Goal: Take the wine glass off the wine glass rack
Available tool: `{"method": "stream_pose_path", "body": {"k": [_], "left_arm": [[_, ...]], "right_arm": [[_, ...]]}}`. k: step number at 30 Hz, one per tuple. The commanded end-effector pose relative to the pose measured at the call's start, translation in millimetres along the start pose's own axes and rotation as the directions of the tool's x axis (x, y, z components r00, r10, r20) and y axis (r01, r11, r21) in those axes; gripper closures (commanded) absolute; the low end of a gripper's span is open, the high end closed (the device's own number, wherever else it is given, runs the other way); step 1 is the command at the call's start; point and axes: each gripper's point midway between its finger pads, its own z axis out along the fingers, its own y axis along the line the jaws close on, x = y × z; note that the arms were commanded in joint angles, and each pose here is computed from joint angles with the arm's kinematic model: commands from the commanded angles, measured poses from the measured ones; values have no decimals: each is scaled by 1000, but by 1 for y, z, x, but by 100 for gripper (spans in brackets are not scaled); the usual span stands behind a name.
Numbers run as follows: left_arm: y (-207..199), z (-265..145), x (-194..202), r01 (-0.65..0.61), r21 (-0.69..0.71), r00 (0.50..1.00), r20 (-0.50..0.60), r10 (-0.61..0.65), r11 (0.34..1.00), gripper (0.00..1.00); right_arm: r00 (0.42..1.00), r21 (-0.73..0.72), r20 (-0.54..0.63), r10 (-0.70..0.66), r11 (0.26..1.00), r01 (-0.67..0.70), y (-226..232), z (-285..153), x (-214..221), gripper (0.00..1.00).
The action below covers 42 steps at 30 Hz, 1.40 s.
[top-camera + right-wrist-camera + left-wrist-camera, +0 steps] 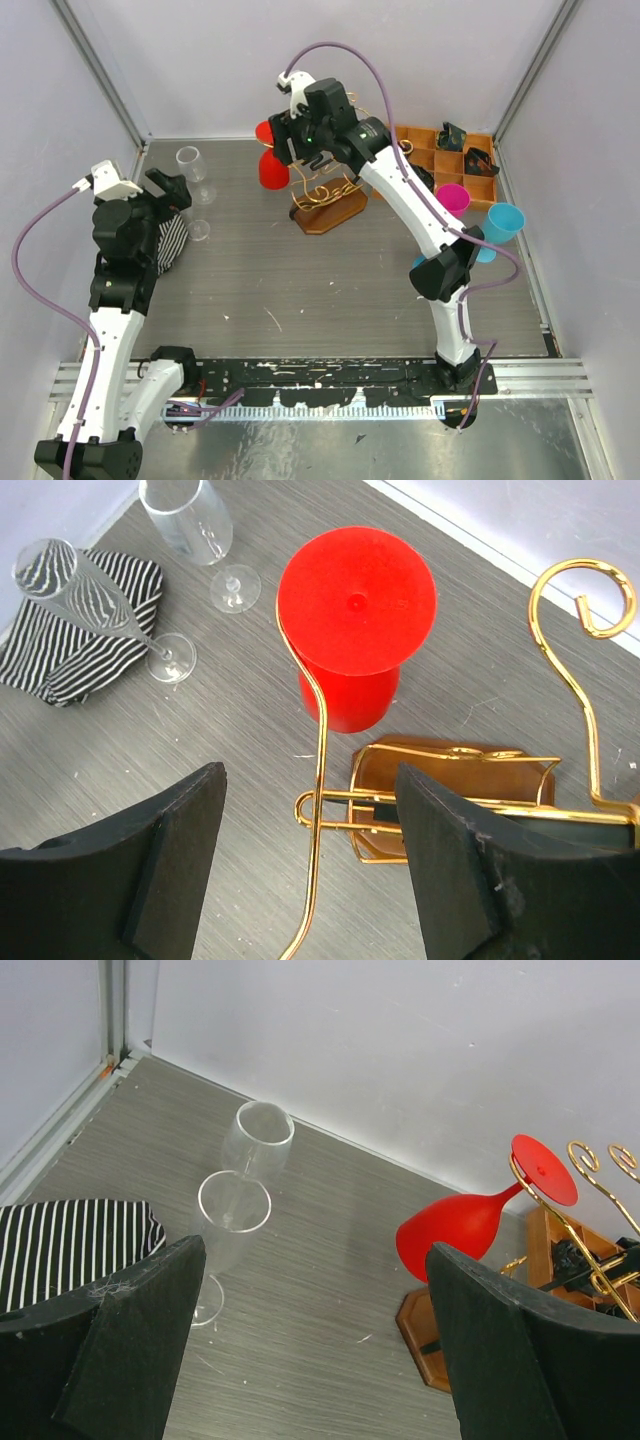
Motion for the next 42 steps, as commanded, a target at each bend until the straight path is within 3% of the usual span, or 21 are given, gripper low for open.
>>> {"method": "stream_pose_path", "body": {"k": [1, 10, 22, 28, 33, 36, 42], "left_arm": [[-5, -3, -4, 17, 16, 1000, 7, -17, 1000, 2], [-4, -6, -7, 10, 10, 1000, 12, -10, 1000, 2], [-5, -8, -5, 34, 16, 999, 6, -34, 999, 2], [-3, -11, -7, 23, 9, 1000, 10, -23, 1000, 2], [-3, -11, -5, 25, 8, 1000, 8, -25, 1000, 2], [-4, -10, -3, 36, 15, 999, 4, -36, 999, 2], [-8, -12, -3, 38, 28, 999, -6, -38, 999, 2]], "right_arm": [[996, -39, 53, -66, 997, 68, 12, 15, -10, 26], [993, -82, -16, -115, 990, 113, 25, 31, 19, 30], [982, -26, -131, -136, 991, 134, 14, -22, 50, 30], [987, 0, -113, -115, 993, 116, 6, -45, 40, 29], [995, -77, -79, 53, 995, -59, -6, -52, 25, 31], [980, -208, -63, 191, 957, -200, 0, -49, 11, 36], [941, -362, -39, 337, 873, -327, 22, -40, -19, 38]]}}
